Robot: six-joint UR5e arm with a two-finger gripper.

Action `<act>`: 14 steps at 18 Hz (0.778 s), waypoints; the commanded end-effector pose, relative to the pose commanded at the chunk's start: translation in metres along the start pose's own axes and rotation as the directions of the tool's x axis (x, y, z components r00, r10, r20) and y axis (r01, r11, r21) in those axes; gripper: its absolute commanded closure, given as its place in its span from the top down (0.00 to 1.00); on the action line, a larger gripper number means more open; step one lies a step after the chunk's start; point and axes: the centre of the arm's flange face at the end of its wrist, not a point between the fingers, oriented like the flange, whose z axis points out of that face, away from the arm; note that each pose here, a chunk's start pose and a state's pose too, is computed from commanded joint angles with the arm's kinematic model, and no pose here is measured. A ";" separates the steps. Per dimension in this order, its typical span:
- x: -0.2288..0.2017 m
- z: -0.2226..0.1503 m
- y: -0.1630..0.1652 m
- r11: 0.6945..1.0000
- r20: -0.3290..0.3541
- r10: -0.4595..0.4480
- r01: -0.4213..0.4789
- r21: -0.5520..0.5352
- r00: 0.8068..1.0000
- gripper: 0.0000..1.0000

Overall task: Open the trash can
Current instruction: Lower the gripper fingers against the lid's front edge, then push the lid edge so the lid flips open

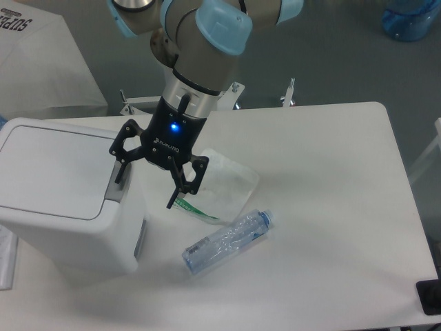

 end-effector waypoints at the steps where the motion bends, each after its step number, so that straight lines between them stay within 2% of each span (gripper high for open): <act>1: 0.000 0.000 0.000 1.000 0.000 0.000 0.000 0.000 1.000 1.00; 14: -0.002 0.005 0.002 1.000 -0.005 -0.013 0.013 -0.008 1.000 1.00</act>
